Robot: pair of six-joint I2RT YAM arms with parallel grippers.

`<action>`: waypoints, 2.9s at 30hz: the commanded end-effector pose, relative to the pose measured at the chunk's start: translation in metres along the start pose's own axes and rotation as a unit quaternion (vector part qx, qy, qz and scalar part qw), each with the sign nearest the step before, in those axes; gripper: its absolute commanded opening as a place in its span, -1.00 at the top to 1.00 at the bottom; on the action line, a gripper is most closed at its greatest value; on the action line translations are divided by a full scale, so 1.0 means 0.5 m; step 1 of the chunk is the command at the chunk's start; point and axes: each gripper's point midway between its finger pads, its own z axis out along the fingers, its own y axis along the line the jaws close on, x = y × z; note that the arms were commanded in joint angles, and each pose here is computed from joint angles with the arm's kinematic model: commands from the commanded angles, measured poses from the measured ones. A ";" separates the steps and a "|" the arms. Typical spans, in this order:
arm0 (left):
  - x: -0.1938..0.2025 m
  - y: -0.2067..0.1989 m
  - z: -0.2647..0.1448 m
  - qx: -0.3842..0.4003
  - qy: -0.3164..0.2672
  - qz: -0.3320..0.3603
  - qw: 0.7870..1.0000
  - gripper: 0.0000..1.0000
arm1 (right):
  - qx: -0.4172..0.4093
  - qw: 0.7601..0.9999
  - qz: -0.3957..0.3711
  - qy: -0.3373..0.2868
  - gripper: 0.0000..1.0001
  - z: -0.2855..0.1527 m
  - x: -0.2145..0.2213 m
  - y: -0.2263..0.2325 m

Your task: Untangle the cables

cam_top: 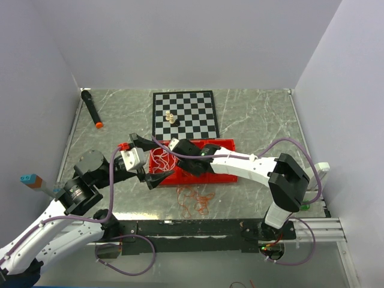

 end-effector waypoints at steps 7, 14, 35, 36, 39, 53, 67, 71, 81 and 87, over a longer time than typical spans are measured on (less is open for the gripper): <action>-0.079 0.023 -0.005 -0.027 -0.057 0.011 0.998 -0.93 | 0.019 0.999 -0.035 0.018 -0.10 -0.007 0.034 -0.002; -0.165 0.111 -0.031 -0.150 -0.124 -0.010 0.981 -0.93 | 0.019 0.998 -0.045 0.033 0.00 0.010 0.054 0.013; -0.376 0.227 -0.160 -0.322 -0.259 -0.007 0.911 -0.93 | 0.097 0.993 0.041 -0.052 1.00 -0.033 -0.005 -0.056; -0.375 0.229 -0.161 -0.325 -0.258 -0.004 0.910 -0.93 | 0.105 0.990 0.058 -0.068 1.00 -0.048 -0.011 -0.072; -0.373 0.227 -0.158 -0.322 -0.254 -0.002 0.912 -0.93 | 0.127 0.977 0.122 -0.117 1.00 -0.091 -0.025 -0.121; -0.345 0.205 -0.131 -0.284 -0.233 0.008 0.930 -0.93 | 0.040 0.955 0.253 -0.153 0.24 -0.123 0.043 -0.133; -0.294 0.171 -0.094 -0.230 -0.195 0.023 0.953 -0.93 | 0.053 0.934 0.326 -0.136 -0.26 -0.081 -0.020 -0.150; -0.288 0.170 -0.097 -0.231 -0.189 0.026 0.954 -0.93 | 0.077 0.916 0.372 -0.128 -0.25 -0.054 -0.078 -0.175; -0.287 0.169 -0.103 -0.233 -0.192 0.029 0.953 -0.93 | 0.219 0.883 0.412 -0.046 -0.09 0.005 -0.070 -0.232; -0.281 0.166 -0.105 -0.232 -0.191 0.031 0.953 -0.93 | 0.224 0.875 0.428 -0.009 -0.04 0.020 -0.025 -0.212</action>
